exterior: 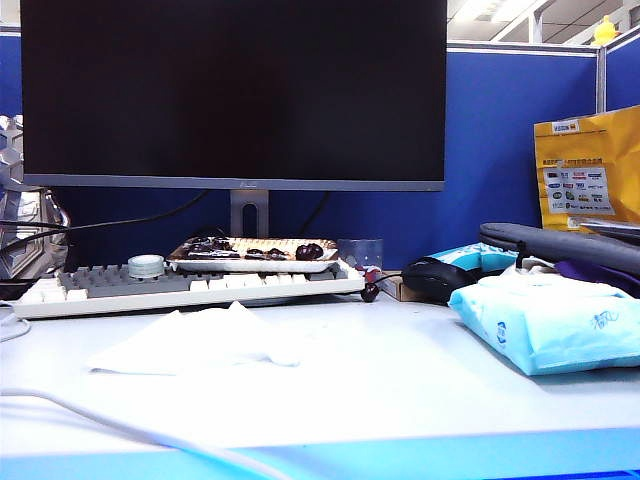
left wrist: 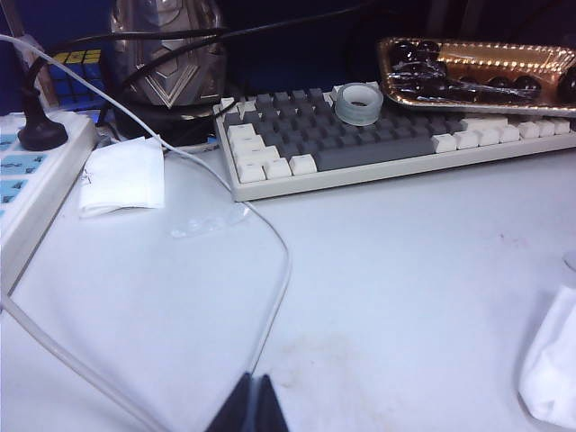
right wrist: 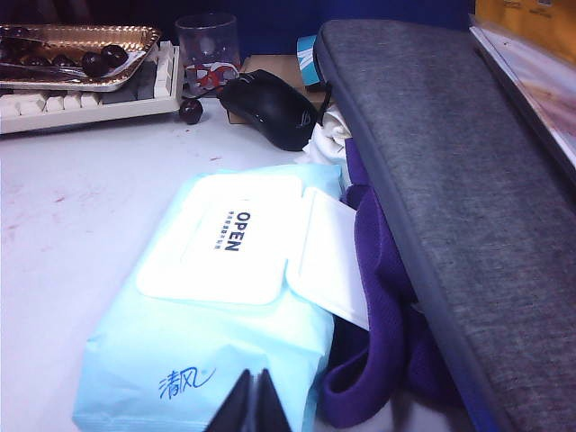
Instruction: Use the wet wipes on the table to wipe the cherry juice off the table, then put the wipes back on the table.
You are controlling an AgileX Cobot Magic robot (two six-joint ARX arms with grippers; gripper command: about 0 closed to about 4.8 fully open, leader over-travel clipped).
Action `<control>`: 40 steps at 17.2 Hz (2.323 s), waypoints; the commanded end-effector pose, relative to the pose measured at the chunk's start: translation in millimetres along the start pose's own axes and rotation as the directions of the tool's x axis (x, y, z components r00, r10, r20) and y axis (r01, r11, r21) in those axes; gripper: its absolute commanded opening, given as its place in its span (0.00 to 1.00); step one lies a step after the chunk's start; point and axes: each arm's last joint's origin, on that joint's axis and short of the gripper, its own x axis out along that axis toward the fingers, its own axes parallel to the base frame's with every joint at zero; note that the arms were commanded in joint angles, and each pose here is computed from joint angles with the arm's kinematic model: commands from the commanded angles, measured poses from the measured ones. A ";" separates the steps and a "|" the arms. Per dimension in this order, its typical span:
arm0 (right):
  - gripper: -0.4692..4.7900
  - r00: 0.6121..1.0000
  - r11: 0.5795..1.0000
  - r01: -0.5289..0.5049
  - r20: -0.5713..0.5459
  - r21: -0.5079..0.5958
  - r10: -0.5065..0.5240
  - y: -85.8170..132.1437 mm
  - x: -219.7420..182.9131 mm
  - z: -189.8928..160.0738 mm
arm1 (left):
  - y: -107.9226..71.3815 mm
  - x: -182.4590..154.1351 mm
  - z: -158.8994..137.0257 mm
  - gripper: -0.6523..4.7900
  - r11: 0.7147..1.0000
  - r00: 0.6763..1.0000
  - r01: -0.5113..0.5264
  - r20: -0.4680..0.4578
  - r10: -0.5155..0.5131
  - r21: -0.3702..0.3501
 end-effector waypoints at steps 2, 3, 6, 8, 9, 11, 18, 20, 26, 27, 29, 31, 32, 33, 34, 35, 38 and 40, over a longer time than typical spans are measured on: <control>0.09 1.000 1.000 -0.003 0.001 0.003 0.003 0.1 0.2 -0.3 | 0.0 -0.1 -1.2 0.11 1.000 1.000 0.000 -0.011 0.000 -0.003; 0.09 1.000 1.000 -0.003 0.001 0.003 0.003 0.1 0.2 -0.3 | 0.0 -0.1 -1.2 0.11 1.000 1.000 0.000 -0.011 0.000 -0.003; 0.09 1.000 1.000 -0.003 0.001 0.003 0.003 0.1 0.2 -0.3 | 0.0 -0.1 -1.2 0.11 1.000 1.000 0.000 -0.011 0.000 -0.003; 0.09 1.000 1.000 -0.003 0.001 0.003 0.003 0.1 0.2 -0.3 | 0.0 -0.1 -1.2 0.11 1.000 1.000 0.000 -0.011 0.000 -0.003; 0.09 1.000 1.000 -0.003 0.001 0.003 0.003 0.1 0.2 -0.3 | 0.0 -0.1 -1.2 0.11 1.000 1.000 0.000 -0.011 0.000 -0.003; 0.09 1.000 1.000 -0.003 0.001 0.003 0.003 0.1 0.2 -0.5 | 0.0 -0.1 -1.2 0.11 1.000 1.000 0.000 -0.011 0.000 -0.003; 0.09 0.922 0.964 -0.223 0.354 0.147 0.159 7.5 -22.5 64.9 | 0.0 -0.1 -1.2 0.11 1.000 1.000 0.000 -0.011 0.000 -0.003; 0.09 0.894 0.964 -0.230 0.419 0.131 0.156 8.6 -40.3 99.0 | 0.0 -0.1 -1.2 0.11 1.000 1.000 0.000 -0.011 0.000 -0.003; 0.09 0.844 0.870 -0.488 0.295 0.069 0.449 26.0 -1.8 230.5 | 0.0 -0.1 -1.2 0.11 1.000 1.000 0.000 -0.011 0.000 -0.003; 0.09 0.755 0.757 -0.646 0.231 0.098 0.614 32.8 18.5 251.5 | 0.0 -0.1 -1.2 0.11 1.000 1.000 0.000 -0.011 0.000 -0.003; 0.09 0.459 0.420 -0.872 0.120 0.251 0.880 43.9 58.6 280.5 | 0.0 -0.1 -1.2 0.11 1.000 1.000 0.000 -0.011 0.000 -0.003; 0.09 0.308 0.241 -0.845 0.066 0.478 0.949 47.4 90.2 282.8 | 0.0 -0.1 -1.2 0.11 1.000 1.000 0.000 -0.011 0.000 -0.003; 0.09 0.312 0.228 -0.798 0.058 0.558 0.948 47.3 99.2 278.8 | 0.0 -0.1 -1.2 0.11 1.000 1.000 0.000 -0.011 0.000 -0.003; 0.09 0.311 0.226 -0.777 0.047 0.588 0.949 47.4 108.6 273.8 | 0.0 -0.1 -1.2 0.11 1.000 1.000 0.000 -0.011 0.000 -0.003; 0.09 0.314 0.233 -0.781 0.041 0.580 0.949 47.5 115.9 270.0 | 0.0 -0.1 -1.2 0.11 1.000 1.000 0.000 -0.011 0.000 -0.003; 0.09 0.315 0.236 -0.776 0.035 0.585 0.948 47.8 122.6 266.5 | 0.0 -0.1 -1.2 0.11 1.000 1.000 0.000 -0.011 0.000 -0.003; 0.09 0.318 0.255 -0.763 0.002 0.594 0.948 84.0 148.5 245.6 | 0.0 -0.1 -1.2 0.11 1.000 1.000 0.000 -0.011 0.000 -0.003; 0.09 0.326 0.274 -0.735 -0.031 0.621 0.945 114.7 161.8 230.7 | 0.0 -0.1 -1.2 0.11 1.000 1.000 0.000 -0.011 0.000 -0.003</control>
